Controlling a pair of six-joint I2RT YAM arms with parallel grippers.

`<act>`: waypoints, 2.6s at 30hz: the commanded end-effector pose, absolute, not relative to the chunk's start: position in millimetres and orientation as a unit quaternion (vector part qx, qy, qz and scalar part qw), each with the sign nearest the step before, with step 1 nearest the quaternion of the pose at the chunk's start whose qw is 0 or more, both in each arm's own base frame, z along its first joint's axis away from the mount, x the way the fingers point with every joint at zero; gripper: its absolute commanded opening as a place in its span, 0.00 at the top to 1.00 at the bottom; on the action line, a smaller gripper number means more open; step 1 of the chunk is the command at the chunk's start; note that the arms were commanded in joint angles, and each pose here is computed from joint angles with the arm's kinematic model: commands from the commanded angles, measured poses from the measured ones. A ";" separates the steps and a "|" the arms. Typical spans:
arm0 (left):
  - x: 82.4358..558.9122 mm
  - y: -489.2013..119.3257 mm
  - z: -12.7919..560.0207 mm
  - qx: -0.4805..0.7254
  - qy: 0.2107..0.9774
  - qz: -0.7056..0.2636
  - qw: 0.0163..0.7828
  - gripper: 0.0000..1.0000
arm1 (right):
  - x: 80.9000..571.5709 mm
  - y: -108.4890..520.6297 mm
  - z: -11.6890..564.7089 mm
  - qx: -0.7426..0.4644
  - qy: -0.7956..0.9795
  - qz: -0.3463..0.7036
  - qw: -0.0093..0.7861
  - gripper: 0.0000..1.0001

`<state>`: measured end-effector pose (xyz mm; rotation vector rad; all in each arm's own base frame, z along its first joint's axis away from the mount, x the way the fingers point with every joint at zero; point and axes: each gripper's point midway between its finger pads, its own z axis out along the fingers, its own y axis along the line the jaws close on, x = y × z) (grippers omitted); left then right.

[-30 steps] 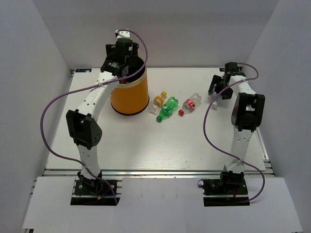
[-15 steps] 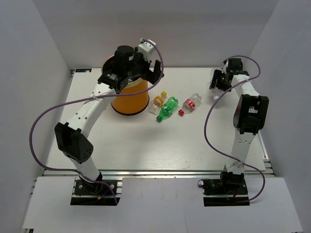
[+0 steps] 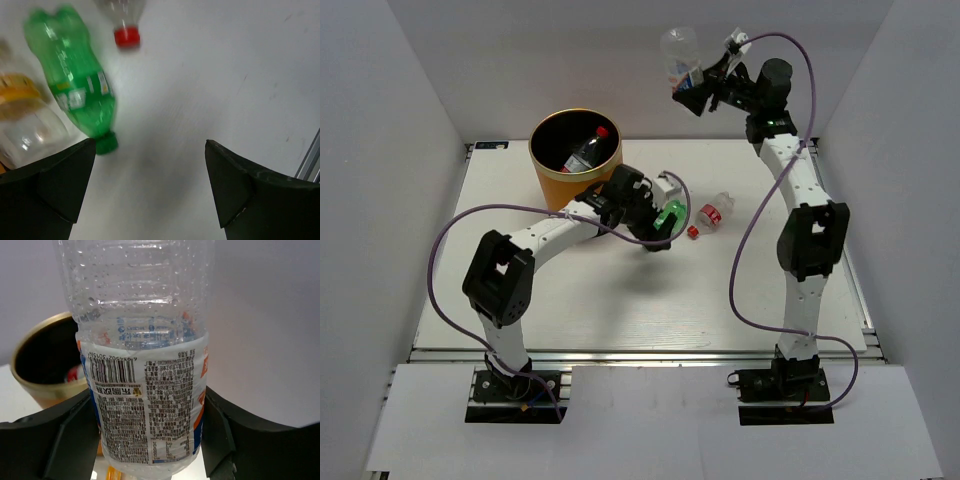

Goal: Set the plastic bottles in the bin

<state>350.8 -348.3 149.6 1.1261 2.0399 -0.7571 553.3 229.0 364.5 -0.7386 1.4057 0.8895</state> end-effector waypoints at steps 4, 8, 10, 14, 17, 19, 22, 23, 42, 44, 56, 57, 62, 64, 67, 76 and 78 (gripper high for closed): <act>313.5 -322.5 132.9 0.436 0.789 -0.263 0.344 0.00 | 516.4 311.8 448.6 -0.389 0.426 0.480 0.661 1.00; 295.9 -320.6 136.2 0.425 0.792 -0.265 0.350 0.00 | 497.1 358.1 439.6 -0.400 0.406 0.504 0.650 1.00; 289.0 -315.7 131.4 0.420 0.798 -0.259 0.346 0.00 | 483.4 384.9 432.4 -0.410 0.393 0.519 0.639 1.00; 273.2 -307.1 134.3 0.411 0.806 -0.253 0.343 0.00 | 459.8 416.5 447.9 -0.404 0.359 0.533 0.651 1.00; 265.3 -300.4 137.8 0.406 0.808 -0.248 0.347 0.00 | 446.4 435.8 450.6 -0.401 0.348 0.541 0.653 1.00; 258.4 -296.8 132.7 0.397 0.815 -0.246 0.341 0.00 | 446.7 449.8 436.5 -0.386 0.368 0.553 0.640 1.00; 254.9 -292.4 131.5 0.384 0.822 -0.240 0.346 0.00 | 450.5 462.2 410.5 -0.374 0.397 0.560 0.624 0.41; 257.1 -292.5 137.8 0.377 0.820 -0.241 0.356 0.00 | 452.2 464.2 406.1 -0.370 0.404 0.560 0.622 0.27; 345.4 -343.9 136.2 0.406 0.789 -0.165 0.430 0.00 | 547.0 275.2 417.9 -0.268 0.576 0.312 0.706 1.00; 359.7 -351.9 133.0 0.408 0.784 -0.155 0.441 0.00 | 544.3 243.9 380.2 -0.257 0.631 0.280 0.676 1.00; 411.5 -375.1 81.9 0.429 0.801 -0.073 0.412 0.00 | 463.2 91.1 252.3 -0.219 0.764 0.169 0.583 0.36; 411.5 -378.3 79.6 0.427 0.802 -0.079 0.410 0.00 | 460.7 89.8 249.1 -0.219 0.766 0.172 0.580 0.36; 407.2 -377.3 67.9 0.427 0.807 -0.083 0.399 0.00 | 460.9 74.5 231.2 -0.214 0.780 0.183 0.559 0.40; 404.4 -375.1 54.4 0.426 0.814 -0.082 0.387 0.01 | 466.7 75.2 227.7 -0.216 0.783 0.189 0.552 0.40; 401.2 -376.0 40.3 0.423 0.821 -0.087 0.373 0.05 | 471.3 77.0 221.1 -0.246 0.783 0.189 0.540 0.23; 377.3 -393.9 57.0 0.442 0.817 -0.123 0.349 0.73 | 455.9 96.4 210.0 -0.424 0.697 0.228 0.532 0.11; 377.1 -401.2 93.5 0.440 0.804 -0.134 0.378 0.76 | 456.4 98.9 216.0 -0.465 0.663 0.228 0.542 0.11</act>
